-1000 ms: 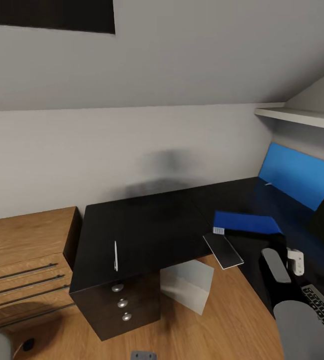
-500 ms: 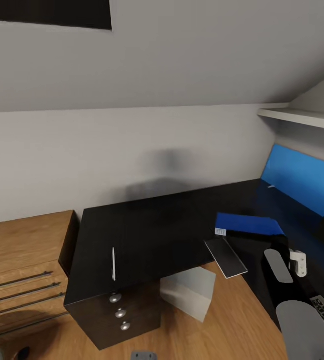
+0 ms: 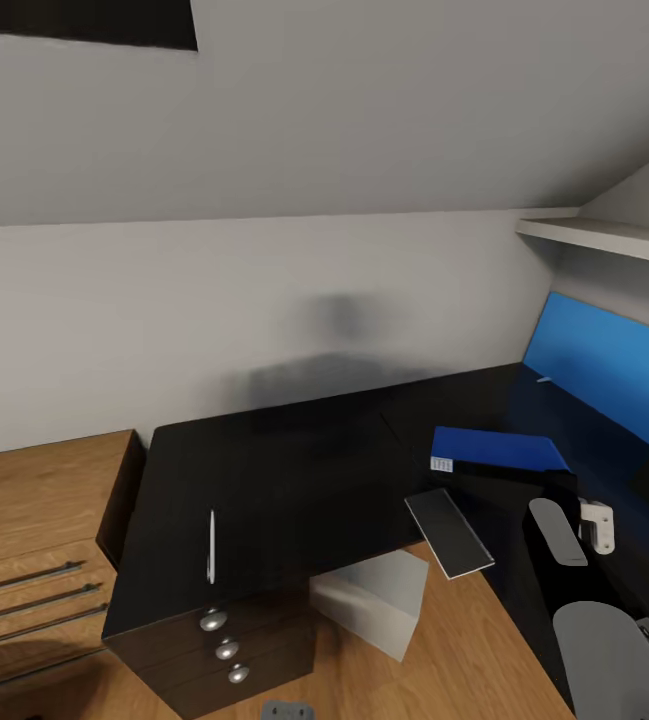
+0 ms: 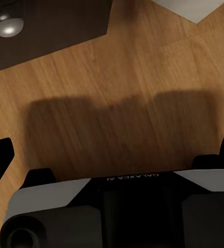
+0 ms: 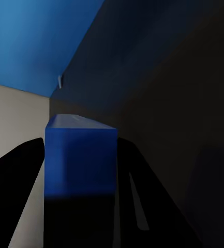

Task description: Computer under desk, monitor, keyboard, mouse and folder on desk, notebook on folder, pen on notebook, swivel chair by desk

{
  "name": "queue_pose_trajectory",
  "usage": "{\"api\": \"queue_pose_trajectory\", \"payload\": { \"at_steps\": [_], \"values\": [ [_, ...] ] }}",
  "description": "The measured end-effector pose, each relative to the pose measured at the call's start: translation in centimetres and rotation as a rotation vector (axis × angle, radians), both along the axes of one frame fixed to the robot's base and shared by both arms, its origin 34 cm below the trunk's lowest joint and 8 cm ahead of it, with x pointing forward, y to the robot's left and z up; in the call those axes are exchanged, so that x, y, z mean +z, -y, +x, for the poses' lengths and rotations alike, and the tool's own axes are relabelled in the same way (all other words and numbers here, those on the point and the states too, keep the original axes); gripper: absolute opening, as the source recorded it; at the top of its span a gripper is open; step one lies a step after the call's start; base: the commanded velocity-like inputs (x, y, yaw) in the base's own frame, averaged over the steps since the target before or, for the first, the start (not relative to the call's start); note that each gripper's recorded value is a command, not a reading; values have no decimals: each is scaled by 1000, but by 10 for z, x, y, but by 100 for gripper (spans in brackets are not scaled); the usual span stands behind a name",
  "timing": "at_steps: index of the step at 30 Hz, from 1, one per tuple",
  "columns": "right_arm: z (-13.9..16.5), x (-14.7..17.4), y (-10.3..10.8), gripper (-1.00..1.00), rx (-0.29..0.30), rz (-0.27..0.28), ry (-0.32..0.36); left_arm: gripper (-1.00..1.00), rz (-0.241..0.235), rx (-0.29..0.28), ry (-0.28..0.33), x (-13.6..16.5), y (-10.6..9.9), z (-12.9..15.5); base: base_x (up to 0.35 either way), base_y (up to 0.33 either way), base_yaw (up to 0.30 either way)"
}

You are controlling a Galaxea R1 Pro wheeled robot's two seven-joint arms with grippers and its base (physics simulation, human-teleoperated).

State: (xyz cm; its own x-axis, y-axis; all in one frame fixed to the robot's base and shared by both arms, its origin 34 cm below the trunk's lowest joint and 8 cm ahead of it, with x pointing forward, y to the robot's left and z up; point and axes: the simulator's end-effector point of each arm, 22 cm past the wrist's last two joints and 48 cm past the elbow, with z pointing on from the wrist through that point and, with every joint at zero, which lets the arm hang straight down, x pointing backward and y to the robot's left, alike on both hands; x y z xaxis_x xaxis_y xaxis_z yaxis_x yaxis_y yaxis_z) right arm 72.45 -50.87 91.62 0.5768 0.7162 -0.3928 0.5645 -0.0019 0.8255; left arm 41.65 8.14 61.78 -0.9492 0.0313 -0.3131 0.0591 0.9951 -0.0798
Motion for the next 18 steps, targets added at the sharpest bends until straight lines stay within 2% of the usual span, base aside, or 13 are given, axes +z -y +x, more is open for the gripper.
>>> {"api": "queue_pose_trajectory", "payload": {
  "at_steps": [5,13,16,17,18],
  "values": [
    [0,-1,-2,-100,-1,4,0,100,0,0,0,0,0,0,17,-16,0],
    [-11,2,1,-100,-87,-6,25,100,0,0,0,0,0,0,2,-2,0],
    [-13,0,-8,-100,-114,3,34,100,0,0,0,0,0,0,0,0,0],
    [-17,-4,-20,-100,-150,21,45,100,0,0,0,0,0,0,0,0,0],
    [-18,-4,-24,-100,-155,22,47,100,0,-1,0,0,0,0,0,0,0]
  ]
}}
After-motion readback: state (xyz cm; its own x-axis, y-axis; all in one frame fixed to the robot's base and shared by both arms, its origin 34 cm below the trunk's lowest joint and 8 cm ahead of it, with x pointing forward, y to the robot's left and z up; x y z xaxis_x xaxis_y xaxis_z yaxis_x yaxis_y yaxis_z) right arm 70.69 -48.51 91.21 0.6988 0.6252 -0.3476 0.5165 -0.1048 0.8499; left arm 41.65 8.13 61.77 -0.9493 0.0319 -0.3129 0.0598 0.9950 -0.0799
